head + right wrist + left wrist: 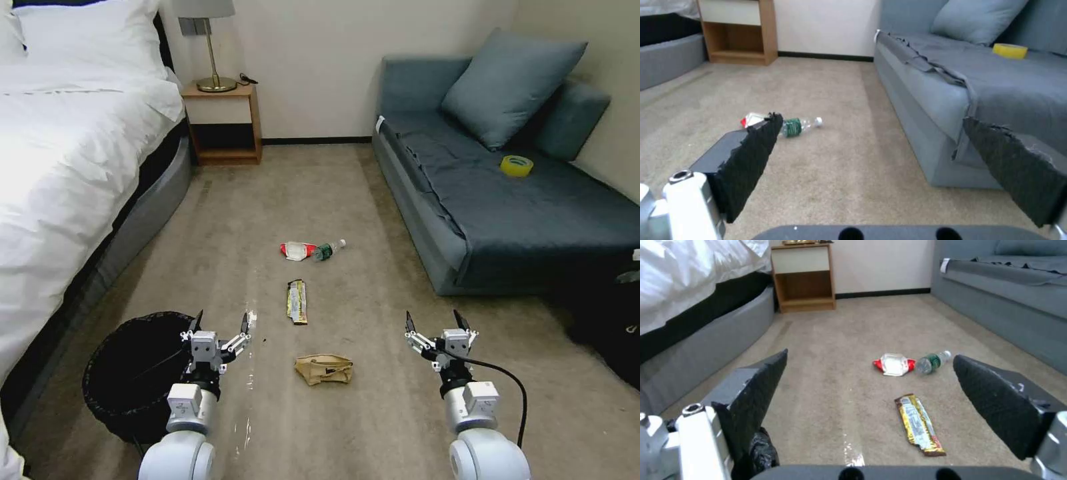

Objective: Pick up the trash bin, then pick up the garbage on the floor and place it into the trash bin.

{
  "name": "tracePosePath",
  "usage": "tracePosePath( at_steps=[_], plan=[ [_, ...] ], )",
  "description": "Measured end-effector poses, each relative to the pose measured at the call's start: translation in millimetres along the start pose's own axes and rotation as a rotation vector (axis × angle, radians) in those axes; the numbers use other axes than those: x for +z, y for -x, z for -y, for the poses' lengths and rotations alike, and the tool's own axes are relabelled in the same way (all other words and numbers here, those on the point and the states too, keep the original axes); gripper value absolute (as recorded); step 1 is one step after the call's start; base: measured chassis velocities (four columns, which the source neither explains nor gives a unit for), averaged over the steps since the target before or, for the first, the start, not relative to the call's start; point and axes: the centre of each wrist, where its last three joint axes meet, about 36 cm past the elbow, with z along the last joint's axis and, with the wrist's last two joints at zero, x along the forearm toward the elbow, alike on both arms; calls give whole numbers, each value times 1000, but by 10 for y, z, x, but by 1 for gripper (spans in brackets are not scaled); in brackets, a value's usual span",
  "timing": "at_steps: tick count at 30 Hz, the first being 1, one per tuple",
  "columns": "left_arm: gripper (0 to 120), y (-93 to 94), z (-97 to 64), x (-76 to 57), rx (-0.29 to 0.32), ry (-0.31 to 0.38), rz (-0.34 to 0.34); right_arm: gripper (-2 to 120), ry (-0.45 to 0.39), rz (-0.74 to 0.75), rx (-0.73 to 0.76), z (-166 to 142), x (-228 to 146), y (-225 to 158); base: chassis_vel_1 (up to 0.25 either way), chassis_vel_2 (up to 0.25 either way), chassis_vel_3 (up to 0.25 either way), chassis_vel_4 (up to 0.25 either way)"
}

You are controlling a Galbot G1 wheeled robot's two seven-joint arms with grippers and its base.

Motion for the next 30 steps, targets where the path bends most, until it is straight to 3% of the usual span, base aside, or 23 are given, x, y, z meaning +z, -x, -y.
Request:
tracePosePath(
  at_steps=[6,10,12,13,14,23,26,28,30],
  plan=[
    [100,11,-9,-40,-7,-11,-6,100,2,2,13,1,-55,-3,0,0,0,0],
    [100,78,-94,-402,-72,-84,-29,100,19,30,135,32,-532,-64,0,0,0,0],
    [100,87,-112,-481,-83,-101,-35,100,23,35,159,38,-624,-83,0,0,0,0],
    [100,96,-155,-660,-107,-138,-47,100,32,48,223,58,-869,-146,0,0,0,0],
    [100,96,-175,-748,-117,-154,-51,100,39,57,260,70,-1009,-191,0,0,0,0],
    [100,91,-198,-807,-123,-168,-62,100,100,60,296,211,-1188,-237,0,0,0,0],
    [100,59,-298,-839,-130,-149,-75,100,101,57,298,214,-1192,-234,0,0,0,0],
    [100,-6,-506,-914,-143,-101,-104,100,100,59,301,223,-1196,-227,0,0,0,0],
    [100,-26,-573,-945,-147,-85,-114,100,99,60,302,227,-1196,-222,0,0,0,0]
  ],
)
